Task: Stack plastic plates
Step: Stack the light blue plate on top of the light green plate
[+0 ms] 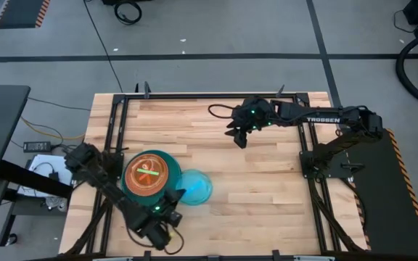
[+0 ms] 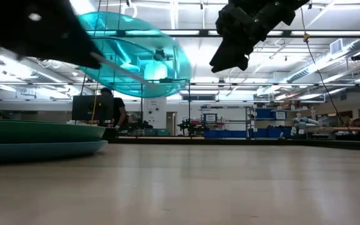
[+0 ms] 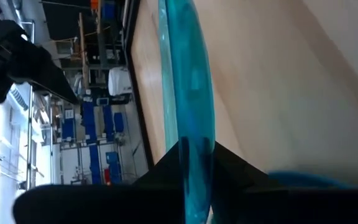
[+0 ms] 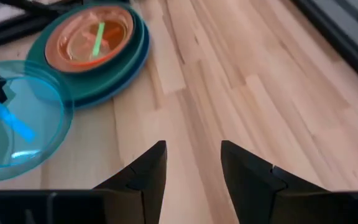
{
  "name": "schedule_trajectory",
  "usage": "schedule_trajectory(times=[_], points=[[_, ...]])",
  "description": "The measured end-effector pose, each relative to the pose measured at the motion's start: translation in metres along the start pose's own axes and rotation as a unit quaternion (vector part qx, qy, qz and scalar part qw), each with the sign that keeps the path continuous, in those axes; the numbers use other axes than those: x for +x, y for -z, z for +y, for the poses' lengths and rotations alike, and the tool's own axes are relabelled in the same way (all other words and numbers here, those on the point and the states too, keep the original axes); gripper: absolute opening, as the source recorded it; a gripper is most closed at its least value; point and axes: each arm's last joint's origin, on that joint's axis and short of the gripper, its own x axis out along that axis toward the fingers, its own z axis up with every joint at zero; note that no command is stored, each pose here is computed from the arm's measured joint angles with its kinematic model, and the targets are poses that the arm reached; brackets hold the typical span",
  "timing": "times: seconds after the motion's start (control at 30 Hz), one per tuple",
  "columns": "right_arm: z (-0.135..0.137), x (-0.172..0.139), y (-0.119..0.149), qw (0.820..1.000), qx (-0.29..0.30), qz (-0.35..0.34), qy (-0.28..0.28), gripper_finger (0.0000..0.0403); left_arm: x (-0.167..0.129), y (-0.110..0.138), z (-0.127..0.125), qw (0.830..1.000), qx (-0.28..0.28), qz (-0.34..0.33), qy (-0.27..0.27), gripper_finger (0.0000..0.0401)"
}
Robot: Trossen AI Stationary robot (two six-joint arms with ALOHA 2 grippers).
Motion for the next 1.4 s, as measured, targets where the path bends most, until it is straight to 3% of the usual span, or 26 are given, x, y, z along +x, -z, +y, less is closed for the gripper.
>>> schedule_trajectory(times=[0.13,0.37,0.5,0.73,0.87,1.4], points=[[0.0,0.0,-0.004,1.0,-0.014,-0.021,-0.001,0.0162,-0.02,0.013,-0.007,1.0,0.004,0.004,0.001,0.005],[-0.003,-0.001,-0.007,0.999,-0.023,-0.035,0.003,0.0162,-0.057,0.027,-0.002,0.998,-0.055,0.011,-0.001,0.005],[-0.004,-0.001,-0.007,0.999,-0.018,-0.035,0.004,0.0162,-0.07,0.034,0.01,0.992,-0.099,0.072,0.03,0.005],[-0.002,0.0,-0.006,0.999,-0.01,-0.033,0.0,0.0162,-0.079,0.051,0.003,0.955,-0.168,0.217,0.109,0.005],[-0.003,0.002,-0.001,1.0,0.003,-0.026,0.0,0.0162,-0.075,0.056,0.0,0.933,-0.182,0.28,0.135,0.005],[-0.003,0.012,0.018,0.999,0.039,-0.002,-0.019,0.0162,-0.018,0.082,0.0,0.899,-0.159,0.394,0.108,0.0061]])
